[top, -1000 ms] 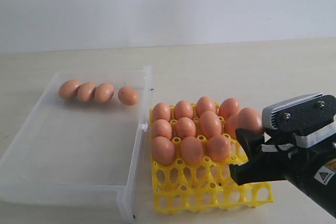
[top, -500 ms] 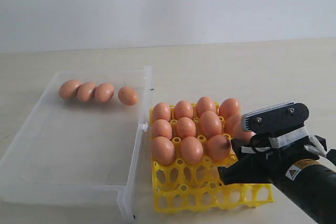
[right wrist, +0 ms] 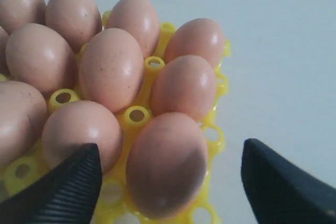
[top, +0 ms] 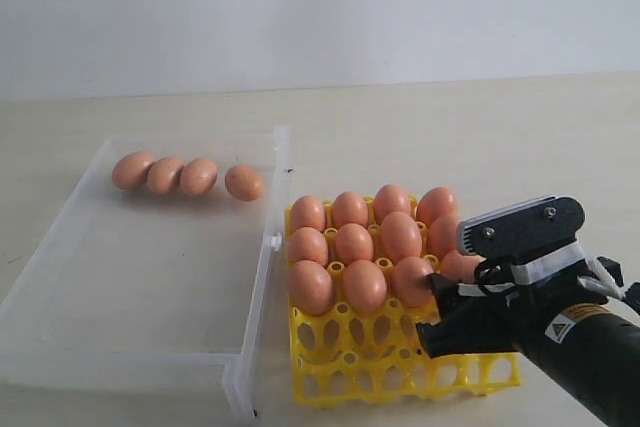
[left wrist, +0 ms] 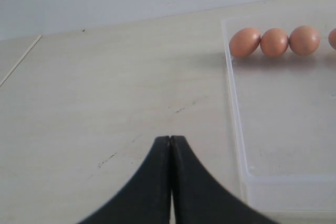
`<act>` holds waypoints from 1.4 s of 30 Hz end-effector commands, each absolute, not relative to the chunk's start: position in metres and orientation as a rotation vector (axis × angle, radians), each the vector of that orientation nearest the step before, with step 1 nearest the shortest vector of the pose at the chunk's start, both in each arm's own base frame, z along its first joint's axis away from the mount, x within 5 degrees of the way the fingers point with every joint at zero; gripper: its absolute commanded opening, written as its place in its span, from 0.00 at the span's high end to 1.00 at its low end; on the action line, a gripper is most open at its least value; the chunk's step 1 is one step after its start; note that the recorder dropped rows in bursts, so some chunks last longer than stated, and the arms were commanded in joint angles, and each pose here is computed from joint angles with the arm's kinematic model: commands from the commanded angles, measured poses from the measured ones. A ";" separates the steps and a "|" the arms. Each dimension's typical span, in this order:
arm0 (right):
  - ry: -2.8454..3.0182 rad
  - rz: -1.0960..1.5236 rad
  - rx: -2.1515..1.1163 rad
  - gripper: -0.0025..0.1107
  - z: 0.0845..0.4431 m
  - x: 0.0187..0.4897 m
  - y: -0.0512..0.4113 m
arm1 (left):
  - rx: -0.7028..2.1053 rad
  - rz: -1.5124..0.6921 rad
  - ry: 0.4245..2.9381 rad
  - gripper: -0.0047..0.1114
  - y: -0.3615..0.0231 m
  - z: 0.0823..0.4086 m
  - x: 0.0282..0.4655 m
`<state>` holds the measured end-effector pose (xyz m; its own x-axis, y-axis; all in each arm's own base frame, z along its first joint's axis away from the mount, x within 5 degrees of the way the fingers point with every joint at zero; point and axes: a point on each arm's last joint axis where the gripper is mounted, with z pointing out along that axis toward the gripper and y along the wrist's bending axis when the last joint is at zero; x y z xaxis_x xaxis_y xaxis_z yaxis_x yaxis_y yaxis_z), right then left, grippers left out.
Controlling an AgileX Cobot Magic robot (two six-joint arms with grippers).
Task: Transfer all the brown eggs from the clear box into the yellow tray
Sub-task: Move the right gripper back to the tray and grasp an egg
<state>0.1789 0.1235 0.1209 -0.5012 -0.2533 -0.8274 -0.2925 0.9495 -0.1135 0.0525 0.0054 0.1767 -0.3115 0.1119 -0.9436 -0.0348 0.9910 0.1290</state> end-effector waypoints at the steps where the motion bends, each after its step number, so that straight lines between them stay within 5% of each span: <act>1: 2.055 0.047 -0.465 0.51 0.147 0.178 0.123 | 0.057 0.136 1.863 0.96 0.005 0.179 0.052; 6: 1.962 0.146 -0.608 0.98 0.201 0.182 0.142 | 0.057 0.136 1.863 0.96 0.005 0.179 0.052; 16: 1.876 0.380 -0.862 0.98 0.262 0.242 0.238 | 0.057 0.136 1.863 0.96 0.005 0.179 0.052; 22: 2.041 0.536 -0.985 0.98 0.253 0.288 0.292 | 0.056 0.134 1.863 0.96 0.005 0.179 0.052; 28: 2.373 0.126 -0.922 0.98 0.250 0.349 0.312 | 0.056 0.134 1.863 0.96 0.005 0.179 0.052; 32: 2.411 0.063 -0.929 0.91 0.245 0.374 0.328 | 0.056 0.134 1.863 0.96 0.005 0.179 0.052; 39: 2.508 0.165 -0.938 0.50 0.213 0.400 0.350 | 0.056 0.134 1.863 0.96 0.005 0.179 0.052; 42: 2.566 0.126 -0.960 0.44 0.192 0.408 0.350 | 0.056 0.134 1.863 0.96 0.005 0.179 0.052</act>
